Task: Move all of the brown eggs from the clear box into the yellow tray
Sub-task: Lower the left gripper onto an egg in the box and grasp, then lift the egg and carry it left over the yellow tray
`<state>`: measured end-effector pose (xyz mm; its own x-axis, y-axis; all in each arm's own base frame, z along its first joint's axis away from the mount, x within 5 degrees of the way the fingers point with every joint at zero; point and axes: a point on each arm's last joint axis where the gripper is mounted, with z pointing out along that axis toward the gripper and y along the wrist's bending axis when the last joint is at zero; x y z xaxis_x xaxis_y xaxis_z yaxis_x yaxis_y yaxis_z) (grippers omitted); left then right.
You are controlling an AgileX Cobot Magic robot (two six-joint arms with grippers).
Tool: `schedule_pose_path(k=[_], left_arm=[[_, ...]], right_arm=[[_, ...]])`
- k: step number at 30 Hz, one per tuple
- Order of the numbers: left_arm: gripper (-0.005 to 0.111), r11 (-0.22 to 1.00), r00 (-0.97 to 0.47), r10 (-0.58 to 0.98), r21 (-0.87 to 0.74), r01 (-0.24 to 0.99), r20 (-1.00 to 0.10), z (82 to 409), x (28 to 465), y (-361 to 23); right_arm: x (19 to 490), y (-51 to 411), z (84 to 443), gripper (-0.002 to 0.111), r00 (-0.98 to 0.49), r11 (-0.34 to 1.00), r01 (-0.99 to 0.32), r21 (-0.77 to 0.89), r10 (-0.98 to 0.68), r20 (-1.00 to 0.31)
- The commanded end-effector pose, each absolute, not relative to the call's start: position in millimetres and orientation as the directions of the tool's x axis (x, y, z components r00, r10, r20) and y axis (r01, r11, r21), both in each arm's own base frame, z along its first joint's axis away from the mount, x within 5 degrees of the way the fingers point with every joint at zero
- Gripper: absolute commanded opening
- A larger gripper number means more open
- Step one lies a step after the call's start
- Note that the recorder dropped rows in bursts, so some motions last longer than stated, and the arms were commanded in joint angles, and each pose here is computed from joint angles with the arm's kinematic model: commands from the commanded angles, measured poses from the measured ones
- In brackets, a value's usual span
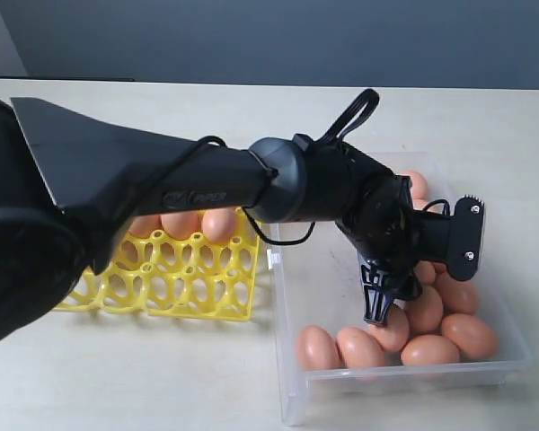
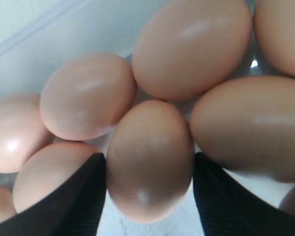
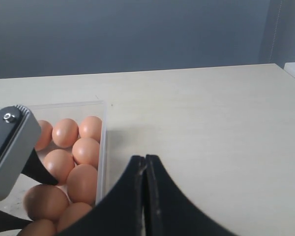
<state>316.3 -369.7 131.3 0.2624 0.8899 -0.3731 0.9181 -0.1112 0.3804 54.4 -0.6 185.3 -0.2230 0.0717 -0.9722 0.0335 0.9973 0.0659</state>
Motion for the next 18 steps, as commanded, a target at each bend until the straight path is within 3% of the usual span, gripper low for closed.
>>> schedule_pose_path(k=[1,4,6,8,12,18], left_arm=[[0.024,-0.116,0.272,0.886,0.387,0.915,-0.376,131.4,314.0,-373.2],[0.011,-0.113,0.268,0.887,0.386,0.915,-0.376,131.4,314.1,-373.2],[0.0,-0.037,0.198,0.888,0.366,0.93,-0.414,139.1,314.0,-373.0],[0.001,0.024,0.144,0.884,0.35,0.936,-0.445,147.5,315.3,-371.4],[0.001,0.285,-0.068,0.805,0.283,0.916,-0.59,191.3,326.6,-358.4],[0.001,0.534,-0.202,0.54,0.147,0.833,-0.817,268.0,331.5,-327.1]], right_arm=[[54.3,-0.6,185.6,-0.001,-0.214,0.998,0.032,0.061,0.066,-0.974],[54.3,-0.6,185.6,-0.001,-0.214,0.998,0.032,0.061,0.066,-0.974],[54.3,-0.6,185.6,-0.001,-0.214,0.998,0.032,0.061,0.066,-0.974],[54.3,-0.6,185.6,-0.001,-0.214,0.998,0.032,0.061,0.066,-0.974],[54.3,-0.6,185.6,-0.001,-0.214,0.998,0.032,0.061,0.066,-0.974],[54.3,-0.6,185.6,-0.001,-0.214,0.998,0.032,0.061,0.066,-0.974]])
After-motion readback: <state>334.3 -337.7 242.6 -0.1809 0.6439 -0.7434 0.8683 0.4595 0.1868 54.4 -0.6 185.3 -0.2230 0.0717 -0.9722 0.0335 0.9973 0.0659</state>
